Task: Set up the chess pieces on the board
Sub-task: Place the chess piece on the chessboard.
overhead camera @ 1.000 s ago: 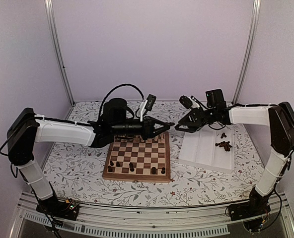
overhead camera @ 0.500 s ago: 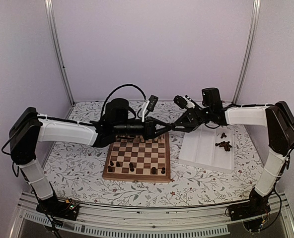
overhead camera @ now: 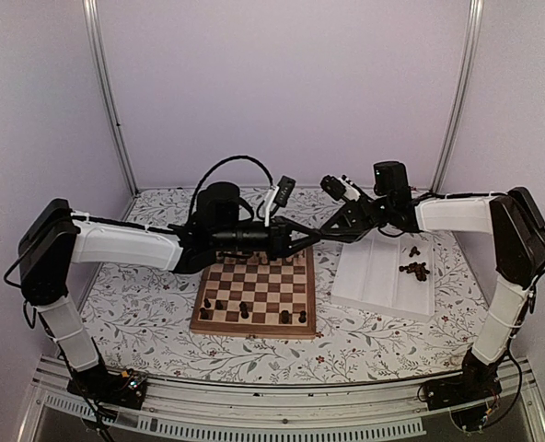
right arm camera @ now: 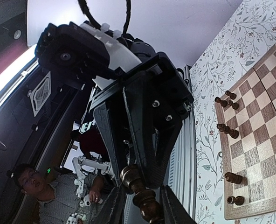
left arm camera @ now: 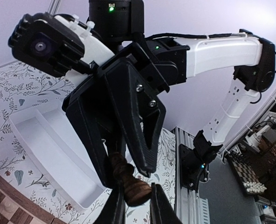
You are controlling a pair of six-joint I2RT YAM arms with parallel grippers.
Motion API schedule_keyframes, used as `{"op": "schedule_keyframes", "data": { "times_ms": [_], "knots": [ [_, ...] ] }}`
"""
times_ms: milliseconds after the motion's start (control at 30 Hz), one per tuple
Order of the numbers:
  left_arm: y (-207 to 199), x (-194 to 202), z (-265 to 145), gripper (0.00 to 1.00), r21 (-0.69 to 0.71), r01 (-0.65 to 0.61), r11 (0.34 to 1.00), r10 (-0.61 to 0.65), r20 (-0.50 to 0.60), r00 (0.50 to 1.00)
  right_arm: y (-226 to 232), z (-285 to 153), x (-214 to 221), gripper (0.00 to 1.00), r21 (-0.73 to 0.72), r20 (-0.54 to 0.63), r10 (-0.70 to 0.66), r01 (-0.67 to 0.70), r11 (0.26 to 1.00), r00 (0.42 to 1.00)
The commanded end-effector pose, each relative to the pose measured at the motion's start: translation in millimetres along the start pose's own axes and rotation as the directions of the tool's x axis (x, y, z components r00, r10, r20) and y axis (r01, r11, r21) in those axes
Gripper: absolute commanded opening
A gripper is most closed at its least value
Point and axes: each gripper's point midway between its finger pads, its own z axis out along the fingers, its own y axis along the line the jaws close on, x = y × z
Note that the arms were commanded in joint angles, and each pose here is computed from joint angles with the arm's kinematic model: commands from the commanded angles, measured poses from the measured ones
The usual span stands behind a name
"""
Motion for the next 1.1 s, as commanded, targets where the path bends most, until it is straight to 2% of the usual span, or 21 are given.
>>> {"op": "schedule_keyframes", "data": {
  "times_ms": [0, 133, 233, 333, 433, 500, 567, 667, 800, 933, 1067],
  "knots": [
    [-6, 6, 9, 0.13, 0.029, -0.013, 0.999, 0.014, -0.017, 1.0, 7, 2, -6, 0.22, -0.029, -0.025, -0.046, 0.045, 0.999, 0.999],
    [-3, 8, 9, 0.15, 0.012, -0.009, 1.0, 0.009, -0.024, 1.0, 7, 2, -8, 0.1, -0.03, -0.025, -0.056, 0.056, 0.998, 0.998],
    [4, 8, 7, 0.25, -0.04, -0.004, 0.999, 0.003, -0.033, 0.999, 8, 1, -9, 0.04, -0.025, -0.02, -0.078, 0.078, 0.997, 0.997],
    [13, 9, -2, 0.35, -0.128, -0.037, 0.991, 0.029, -0.065, 0.997, 11, -1, -12, 0.03, -0.008, -0.003, -0.118, 0.117, 0.993, 0.993],
    [12, 7, -19, 0.38, -0.179, -0.106, 0.978, 0.09, -0.097, 0.991, 12, -7, -18, 0.02, 0.024, 0.024, -0.138, 0.138, 0.99, 0.99],
    [10, 3, -35, 0.39, -0.219, -0.143, 0.965, 0.12, -0.116, 0.986, 7, -9, -25, 0.02, 0.087, 0.054, -0.093, 0.088, 0.992, 0.994],
    [9, 2, -50, 0.4, -0.26, -0.171, 0.95, 0.14, -0.132, 0.981, -6, -9, -30, 0.02, 0.213, 0.045, -0.165, 0.152, 0.965, 0.985],
    [10, -2, -74, 0.41, -0.333, -0.197, 0.922, 0.16, -0.136, 0.978, -29, -4, -31, 0.01, 0.419, -0.081, -0.325, 0.328, 0.847, 0.942],
    [25, -12, -110, 0.43, -0.475, -0.201, 0.857, 0.167, -0.114, 0.979, -57, 8, -17, 0.0, 0.57, -0.276, -0.38, 0.469, 0.675, 0.883],
    [43, -23, -147, 0.44, -0.604, -0.169, 0.779, 0.16, -0.069, 0.985, -78, 25, 9, 0.03, 0.597, -0.462, -0.36, 0.585, 0.549, 0.81],
    [40, -29, -164, 0.44, -0.633, -0.174, 0.754, 0.185, -0.049, 0.982, -100, 34, 33, 0.03, 0.594, -0.591, -0.309, 0.661, 0.458, 0.745]
  ]
}}
